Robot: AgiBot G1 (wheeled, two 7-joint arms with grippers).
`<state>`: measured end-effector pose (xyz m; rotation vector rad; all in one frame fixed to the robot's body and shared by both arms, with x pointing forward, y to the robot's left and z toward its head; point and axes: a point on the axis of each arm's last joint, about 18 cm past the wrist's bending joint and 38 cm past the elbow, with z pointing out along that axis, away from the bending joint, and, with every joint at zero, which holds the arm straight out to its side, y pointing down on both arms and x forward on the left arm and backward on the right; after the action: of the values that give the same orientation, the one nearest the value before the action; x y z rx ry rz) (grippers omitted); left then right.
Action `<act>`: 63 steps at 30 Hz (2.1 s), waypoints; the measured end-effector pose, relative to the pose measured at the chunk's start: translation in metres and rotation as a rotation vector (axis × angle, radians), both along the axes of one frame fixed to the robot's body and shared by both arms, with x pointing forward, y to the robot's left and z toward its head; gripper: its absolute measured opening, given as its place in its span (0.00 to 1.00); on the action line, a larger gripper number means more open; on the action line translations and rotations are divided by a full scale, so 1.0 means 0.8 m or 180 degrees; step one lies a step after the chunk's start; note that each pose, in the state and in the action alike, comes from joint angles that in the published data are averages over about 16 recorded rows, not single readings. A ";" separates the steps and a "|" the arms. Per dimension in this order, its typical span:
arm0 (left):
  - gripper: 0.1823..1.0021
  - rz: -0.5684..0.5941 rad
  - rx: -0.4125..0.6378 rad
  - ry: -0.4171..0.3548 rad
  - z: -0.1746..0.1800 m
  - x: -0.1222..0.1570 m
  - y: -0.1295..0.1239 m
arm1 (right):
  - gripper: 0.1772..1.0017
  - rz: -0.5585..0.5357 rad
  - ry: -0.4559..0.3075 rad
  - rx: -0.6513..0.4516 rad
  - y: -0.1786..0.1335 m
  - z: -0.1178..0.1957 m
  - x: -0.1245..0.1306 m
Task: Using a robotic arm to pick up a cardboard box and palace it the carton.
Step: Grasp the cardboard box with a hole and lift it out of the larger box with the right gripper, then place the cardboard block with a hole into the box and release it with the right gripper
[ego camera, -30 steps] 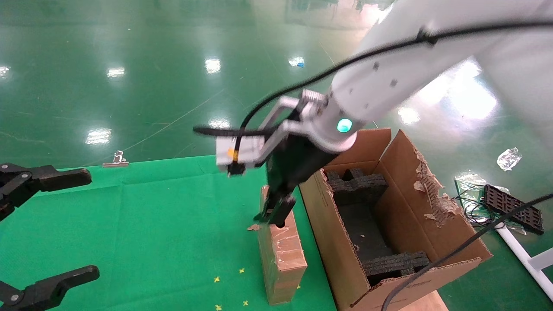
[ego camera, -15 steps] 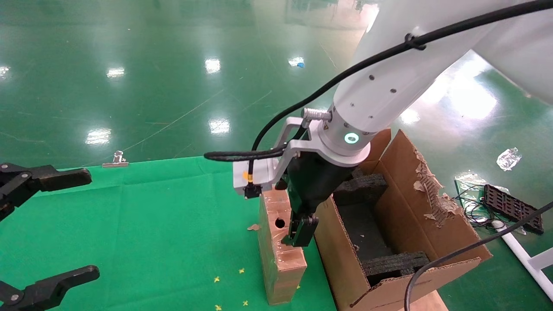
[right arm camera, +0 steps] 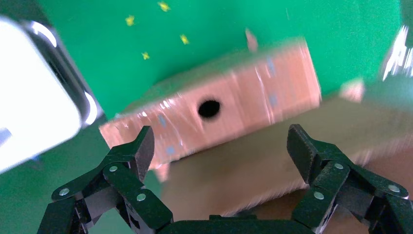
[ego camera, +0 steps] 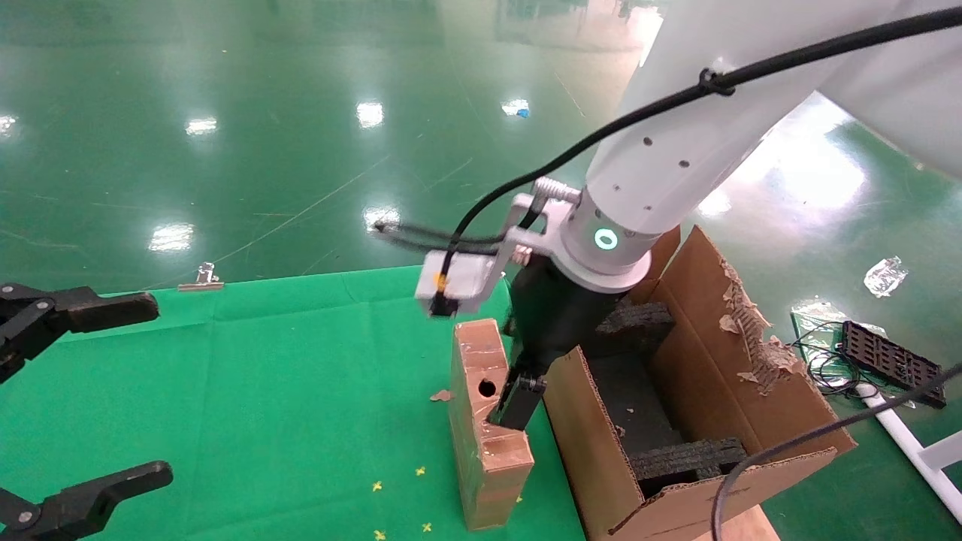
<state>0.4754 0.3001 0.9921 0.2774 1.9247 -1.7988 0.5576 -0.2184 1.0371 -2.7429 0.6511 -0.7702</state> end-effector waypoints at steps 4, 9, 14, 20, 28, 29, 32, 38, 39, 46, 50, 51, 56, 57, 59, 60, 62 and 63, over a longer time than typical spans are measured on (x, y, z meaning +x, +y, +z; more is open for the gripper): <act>1.00 0.0000 0.0000 0.0000 0.000 0.000 0.000 | 1.00 -0.0589 0.0148 0.0407 -0.006 0.003 0.004; 1.00 0.0000 0.0000 0.0000 0.000 0.000 0.000 | 1.00 -0.1201 0.0402 0.0877 -0.009 -0.001 0.013; 1.00 0.0000 0.0000 0.0000 0.000 0.000 0.000 | 1.00 -0.1564 0.0624 0.1202 -0.010 -0.011 0.027; 1.00 0.0000 0.0000 0.0000 0.000 0.000 0.000 | 1.00 -0.1746 0.0749 0.1309 -0.008 -0.027 0.043; 1.00 0.0000 0.0000 0.0000 0.000 0.000 0.000 | 0.99 -0.1830 0.0762 0.1266 -0.003 -0.040 0.055; 1.00 0.0000 0.0000 0.0000 0.000 0.000 0.000 | 0.99 -0.1834 0.0764 0.1260 -0.003 -0.041 0.056; 1.00 0.0000 0.0000 0.0000 0.000 0.000 0.000 | 0.98 -0.1843 0.0776 0.1248 -0.001 -0.045 0.058; 0.99 0.0000 0.0000 0.0000 0.000 0.000 0.000 | 0.92 -0.1855 0.0807 0.1228 0.000 -0.053 0.060; 0.99 0.0000 0.0000 0.0000 0.000 0.000 0.000 | 0.91 -0.1858 0.0813 0.1224 0.000 -0.054 0.061; 0.95 0.0000 0.0000 0.0000 0.000 0.000 0.000 | 0.77 -0.1881 0.0846 0.1200 -0.002 -0.059 0.061; 0.90 0.0000 0.0000 0.0000 0.000 0.000 0.000 | 0.67 -0.1894 0.0854 0.1188 -0.005 -0.061 0.062; 0.88 0.0000 0.0000 0.0000 0.000 0.000 0.000 | 0.65 -0.1894 0.0855 0.1188 -0.005 -0.061 0.062; 0.78 0.0000 0.0000 0.0000 0.000 0.000 0.000 | 0.50 -0.1833 0.0808 0.1246 -0.011 -0.054 0.062; 0.76 0.0000 0.0000 0.0000 0.000 0.000 0.000 | 0.48 -0.1803 0.0785 0.1263 -0.013 -0.051 0.061; 0.72 0.0000 0.0000 0.0000 0.000 0.000 0.000 | 0.42 -0.1717 0.0717 0.1314 -0.017 -0.042 0.060; 0.69 0.0000 0.0000 0.0000 0.000 0.000 0.000 | 0.39 -0.1663 0.0674 0.1345 -0.020 -0.037 0.060; 0.63 0.0000 0.0000 0.0000 0.000 0.000 0.000 | 0.34 -0.1536 0.0564 0.1426 -0.027 -0.022 0.057; 0.60 0.0000 0.0000 0.0000 0.000 0.000 0.000 | 0.32 -0.1468 0.0495 0.1469 -0.032 -0.013 0.056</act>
<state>0.4754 0.3001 0.9921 0.2774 1.9247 -1.7988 0.6022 -0.2440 1.0266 -2.2627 1.3363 -0.4132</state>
